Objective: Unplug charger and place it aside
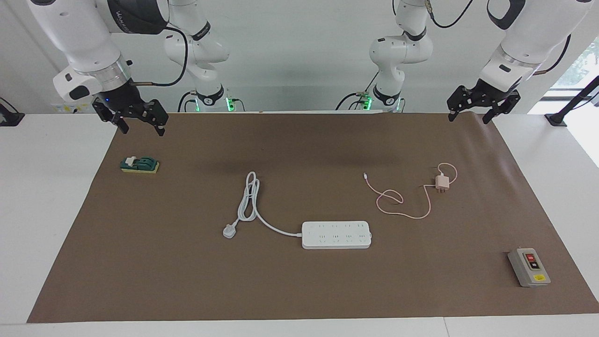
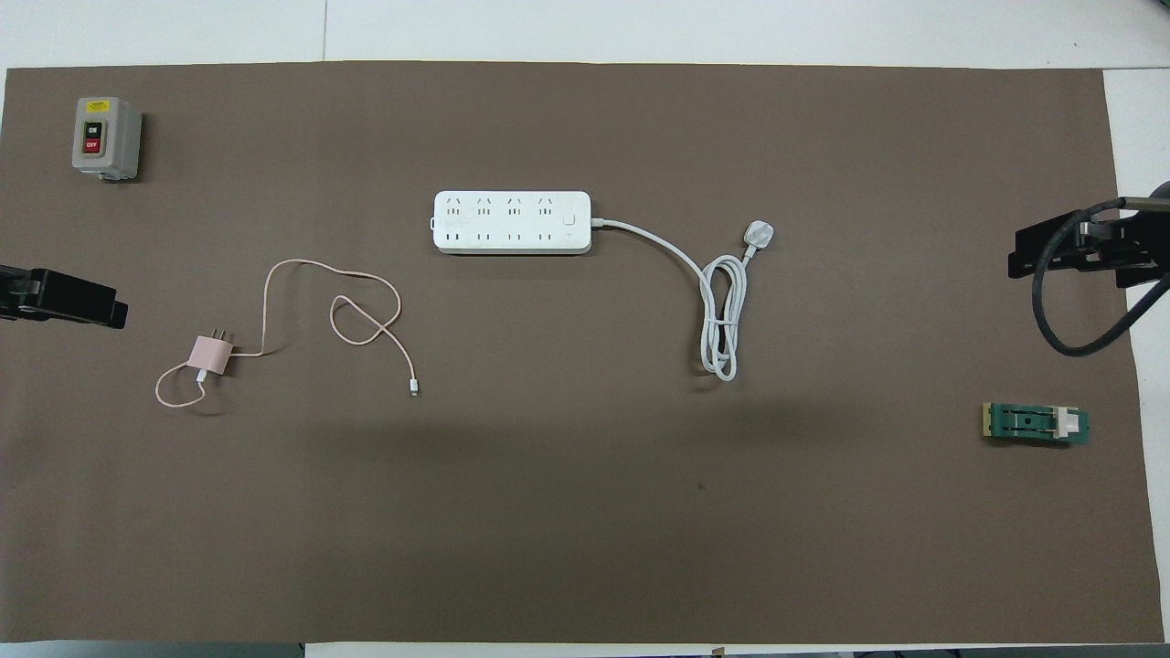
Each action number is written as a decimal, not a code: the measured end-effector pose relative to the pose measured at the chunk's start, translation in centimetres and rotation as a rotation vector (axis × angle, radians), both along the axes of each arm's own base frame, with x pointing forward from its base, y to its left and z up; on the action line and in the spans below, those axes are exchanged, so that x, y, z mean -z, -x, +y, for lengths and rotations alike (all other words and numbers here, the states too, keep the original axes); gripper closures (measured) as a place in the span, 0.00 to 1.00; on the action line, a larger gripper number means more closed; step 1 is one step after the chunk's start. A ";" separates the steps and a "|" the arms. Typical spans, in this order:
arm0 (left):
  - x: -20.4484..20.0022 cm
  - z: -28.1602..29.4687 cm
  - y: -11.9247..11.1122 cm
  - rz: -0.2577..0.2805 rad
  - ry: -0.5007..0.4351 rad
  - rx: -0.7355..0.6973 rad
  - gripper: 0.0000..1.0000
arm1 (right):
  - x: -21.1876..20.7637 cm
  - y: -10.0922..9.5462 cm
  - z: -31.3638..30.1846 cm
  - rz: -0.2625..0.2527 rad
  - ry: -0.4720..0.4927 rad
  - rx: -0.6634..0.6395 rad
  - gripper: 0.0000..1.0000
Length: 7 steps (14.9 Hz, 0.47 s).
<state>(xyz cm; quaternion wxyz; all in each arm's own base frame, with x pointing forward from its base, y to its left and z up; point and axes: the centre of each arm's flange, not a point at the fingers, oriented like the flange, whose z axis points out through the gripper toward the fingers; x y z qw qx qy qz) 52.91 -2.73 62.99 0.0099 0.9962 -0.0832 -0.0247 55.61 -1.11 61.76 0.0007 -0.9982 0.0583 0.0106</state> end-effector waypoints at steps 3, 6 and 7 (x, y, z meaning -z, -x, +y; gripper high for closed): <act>0.0 0.0 0.0 0.000 0.000 0.000 0.00 | 0.0 0.0 0.0 0.000 0.000 0.000 0.00; 0.0 0.1 0.0 0.000 0.000 -0.001 0.00 | 0.0 0.0 0.0 0.000 0.000 0.000 0.00; 0.0 0.1 0.0 0.000 0.000 -0.002 0.00 | 0.0 0.0 0.0 0.000 0.000 -0.001 0.00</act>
